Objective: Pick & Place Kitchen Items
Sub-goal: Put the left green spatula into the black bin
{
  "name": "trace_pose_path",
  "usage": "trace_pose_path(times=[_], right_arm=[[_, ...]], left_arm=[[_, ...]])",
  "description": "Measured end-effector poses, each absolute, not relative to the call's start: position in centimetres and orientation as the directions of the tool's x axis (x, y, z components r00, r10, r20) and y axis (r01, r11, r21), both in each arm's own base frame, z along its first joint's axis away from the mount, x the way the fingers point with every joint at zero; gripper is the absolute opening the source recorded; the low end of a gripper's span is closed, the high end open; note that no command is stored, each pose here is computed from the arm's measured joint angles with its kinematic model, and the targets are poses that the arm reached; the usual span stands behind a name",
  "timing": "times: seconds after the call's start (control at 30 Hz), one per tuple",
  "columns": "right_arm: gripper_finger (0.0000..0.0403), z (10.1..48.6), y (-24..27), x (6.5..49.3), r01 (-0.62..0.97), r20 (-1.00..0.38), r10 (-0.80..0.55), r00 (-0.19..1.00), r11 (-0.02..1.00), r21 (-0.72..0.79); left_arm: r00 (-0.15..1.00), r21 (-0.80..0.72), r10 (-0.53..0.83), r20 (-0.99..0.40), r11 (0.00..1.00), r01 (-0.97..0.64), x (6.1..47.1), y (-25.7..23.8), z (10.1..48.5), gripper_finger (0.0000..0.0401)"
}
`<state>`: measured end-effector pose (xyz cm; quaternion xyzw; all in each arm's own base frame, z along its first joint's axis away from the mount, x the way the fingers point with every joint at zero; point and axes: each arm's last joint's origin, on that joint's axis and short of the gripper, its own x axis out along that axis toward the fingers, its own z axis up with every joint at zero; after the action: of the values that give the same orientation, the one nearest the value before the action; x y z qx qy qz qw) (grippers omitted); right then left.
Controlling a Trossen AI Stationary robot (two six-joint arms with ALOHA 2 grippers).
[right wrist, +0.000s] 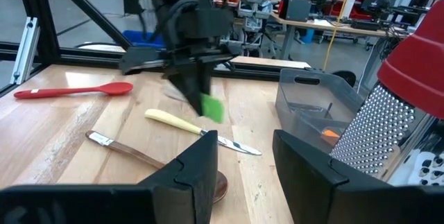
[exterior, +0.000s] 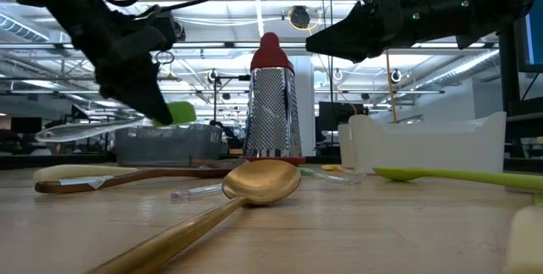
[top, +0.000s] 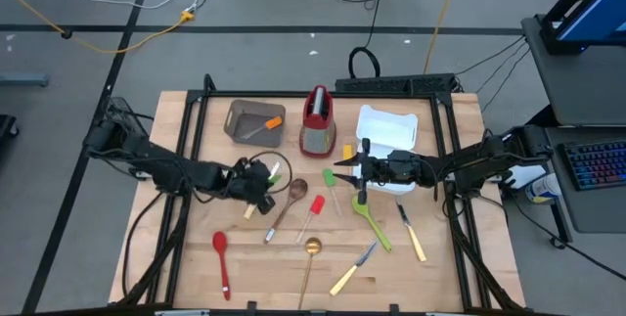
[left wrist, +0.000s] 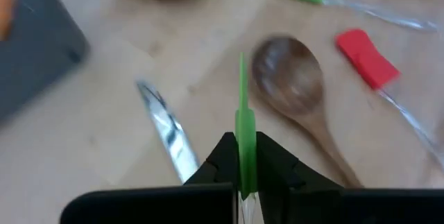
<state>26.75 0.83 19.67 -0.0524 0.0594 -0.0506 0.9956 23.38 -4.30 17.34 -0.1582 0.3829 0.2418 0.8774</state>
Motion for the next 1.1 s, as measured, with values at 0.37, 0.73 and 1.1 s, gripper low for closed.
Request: trace_pose_path(times=[0.37, 0.73, 1.1], right_arm=[[0.0132, 19.7, 0.8, 26.7, 0.094, -0.113, -0.107, 0.988, 0.989, -0.110], [0.0132, 19.7, 0.8, 26.7, 0.094, -0.113, -0.107, 0.988, 0.989, -0.117], [0.0132, 19.7, 0.8, 26.7, 0.092, -0.113, -0.108, 0.988, 0.986, -0.137]], left_arm=[[0.580, 0.075, 0.433, -0.690, 0.840, -0.537, 23.0, 1.3, 19.6, 0.0019], [0.494, 0.376, 0.625, -0.605, 0.771, -0.514, 21.9, 5.6, 21.0, 0.0027], [0.570, 0.535, 0.676, -0.467, 0.729, -0.427, 22.5, 8.3, 22.6, 0.0026]])
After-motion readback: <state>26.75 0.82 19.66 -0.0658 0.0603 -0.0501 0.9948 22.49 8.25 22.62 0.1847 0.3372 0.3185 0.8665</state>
